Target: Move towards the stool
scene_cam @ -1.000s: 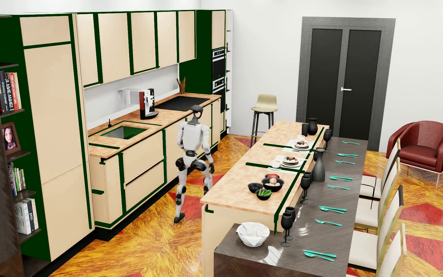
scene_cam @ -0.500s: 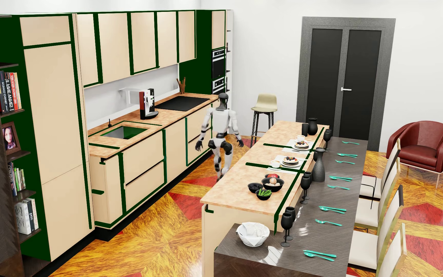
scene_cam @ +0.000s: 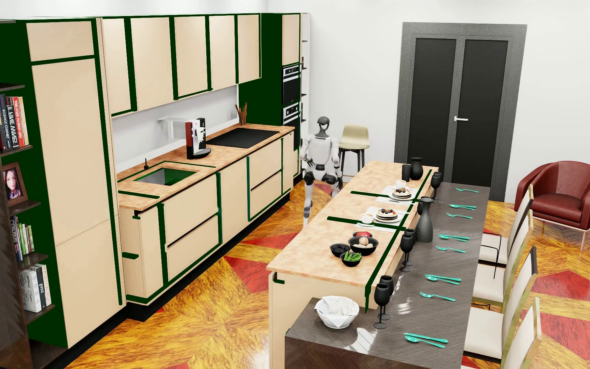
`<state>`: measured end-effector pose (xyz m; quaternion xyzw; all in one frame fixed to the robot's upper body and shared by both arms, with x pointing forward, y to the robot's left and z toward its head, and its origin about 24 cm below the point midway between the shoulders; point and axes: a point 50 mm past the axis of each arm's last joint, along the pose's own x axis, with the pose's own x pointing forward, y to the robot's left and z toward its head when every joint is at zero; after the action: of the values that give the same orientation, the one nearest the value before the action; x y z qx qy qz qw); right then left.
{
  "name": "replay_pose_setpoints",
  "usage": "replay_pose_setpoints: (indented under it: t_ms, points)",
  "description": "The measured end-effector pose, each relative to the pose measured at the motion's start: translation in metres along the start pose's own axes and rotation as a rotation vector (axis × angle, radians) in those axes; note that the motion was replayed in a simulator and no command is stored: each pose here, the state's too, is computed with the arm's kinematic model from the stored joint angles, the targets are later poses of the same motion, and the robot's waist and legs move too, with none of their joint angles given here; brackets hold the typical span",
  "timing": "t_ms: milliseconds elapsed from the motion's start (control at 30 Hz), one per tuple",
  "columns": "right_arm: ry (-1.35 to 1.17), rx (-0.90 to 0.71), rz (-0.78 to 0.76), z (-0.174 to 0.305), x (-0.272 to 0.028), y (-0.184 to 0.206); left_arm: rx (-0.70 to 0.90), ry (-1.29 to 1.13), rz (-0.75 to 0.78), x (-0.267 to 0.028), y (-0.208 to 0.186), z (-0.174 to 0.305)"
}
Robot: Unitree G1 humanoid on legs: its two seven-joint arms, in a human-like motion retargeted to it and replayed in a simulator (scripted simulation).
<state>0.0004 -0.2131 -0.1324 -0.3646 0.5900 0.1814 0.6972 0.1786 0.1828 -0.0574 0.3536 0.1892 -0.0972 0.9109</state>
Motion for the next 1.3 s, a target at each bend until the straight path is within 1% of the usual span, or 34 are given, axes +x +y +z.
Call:
replay_pose_setpoints:
  t_ms: [33,67,100,133,167,200,233,267,300,367,400,433,467,500,533,567,633,667,733,767,800,833,867,900,967,1033,1067,1100,1167,1200,1267,1300]
  points:
    - [0.015,0.101,0.008,-0.001,-0.003,0.009,0.01,-0.102,0.072,0.002,0.021,0.018]
    - [0.058,0.052,-0.003,0.003,0.006,0.006,-0.04,-0.109,0.213,-0.002,0.036,0.02]
    - [0.108,-0.125,-0.026,0.014,0.019,-0.01,-0.134,-0.016,0.387,-0.008,0.037,0.008]
    - [0.116,-0.275,-0.065,0.036,0.03,-0.031,-0.196,0.12,0.501,-0.011,0.025,-0.008]
    - [0.053,-0.27,-0.149,0.071,0.034,-0.058,-0.19,0.206,0.471,-0.005,0.01,-0.016]
    - [-0.082,-0.109,-0.27,0.111,0.03,-0.086,-0.108,0.23,0.302,0.002,-0.006,-0.022]
    - [-0.259,0.085,-0.385,0.145,0.018,-0.11,0.027,0.247,0.084,0.004,-0.024,-0.031]
    - [-0.433,0.197,-0.477,0.175,0.003,-0.129,0.148,0.29,-0.092,0.002,-0.034,-0.044]
    - [-0.579,0.192,-0.565,0.2,-0.015,-0.147,0.197,0.352,-0.196,0.0,-0.039,-0.055]
    - [-0.804,0.023,-0.741,0.238,-0.058,-0.18,0.209,0.434,-0.26,-0.002,-0.038,-0.067]
    - [-0.907,-0.034,-0.805,0.255,-0.081,-0.191,0.222,0.454,-0.258,-0.006,-0.034,-0.072]
    - [-1.005,-0.055,-0.843,0.271,-0.102,-0.198,0.219,0.484,-0.226,-0.012,-0.029,-0.079]
    - [-1.072,-0.051,-0.857,0.28,-0.116,-0.203,0.177,0.526,-0.172,-0.018,-0.027,-0.086]
    - [-1.088,-0.032,-0.857,0.28,-0.121,-0.208,0.108,0.58,-0.117,-0.023,-0.029,-0.091]
    - [-1.059,-0.012,-0.846,0.276,-0.117,-0.212,0.043,0.633,-0.087,-0.027,-0.034,-0.095]
    - [-1.001,-0.012,-0.83,0.269,-0.109,-0.212,0.005,0.669,-0.092,-0.03,-0.041,-0.096]
    - [-0.826,-0.088,-0.777,0.254,-0.08,-0.203,0.004,0.671,-0.16,-0.033,-0.054,-0.095]
    - [-0.703,-0.154,-0.719,0.242,-0.059,-0.192,0.012,0.663,-0.188,-0.034,-0.057,-0.094]
    - [-0.444,-0.287,-0.536,0.203,-0.014,-0.16,0.025,0.649,-0.218,-0.032,-0.059,-0.092]
    - [-0.342,-0.304,-0.437,0.18,0.003,-0.141,0.029,0.637,-0.216,-0.03,-0.058,-0.09]
    - [-0.26,-0.265,-0.337,0.155,0.017,-0.12,0.022,0.626,-0.197,-0.028,-0.055,-0.088]
    - [-0.18,-0.182,-0.239,0.13,0.028,-0.097,0.002,0.618,-0.164,-0.024,-0.051,-0.085]
    - [-0.098,-0.09,-0.152,0.106,0.035,-0.074,-0.024,0.617,-0.125,-0.023,-0.048,-0.084]
    - [-0.017,-0.031,-0.084,0.086,0.039,-0.053,-0.05,0.628,-0.089,-0.028,-0.046,-0.09]
    - [0.097,-0.032,0.032,0.063,0.041,-0.014,-0.107,0.684,-0.041,-0.035,-0.047,-0.098]
    - [0.129,-0.063,0.14,0.053,0.04,0.006,-0.168,0.75,-0.046,-0.044,-0.057,-0.104]
    - [0.122,-0.062,0.16,0.053,0.04,0.008,-0.184,0.773,-0.069,-0.047,-0.063,-0.105]
    - [0.109,-0.043,0.145,0.054,0.04,0.005,-0.182,0.79,-0.106,-0.05,-0.069,-0.106]
    - [0.061,-0.02,0.044,0.061,0.04,-0.01,-0.14,0.811,-0.201,-0.053,-0.079,-0.107]
    - [0.02,-0.075,-0.01,0.07,0.041,-0.018,-0.122,0.813,-0.239,-0.052,-0.083,-0.105]
    - [-0.054,-0.224,-0.095,0.089,0.04,-0.036,-0.106,0.803,-0.248,-0.05,-0.082,-0.104]
    - [-0.079,-0.209,-0.121,0.098,0.039,-0.043,-0.1,0.792,-0.23,-0.048,-0.08,-0.103]
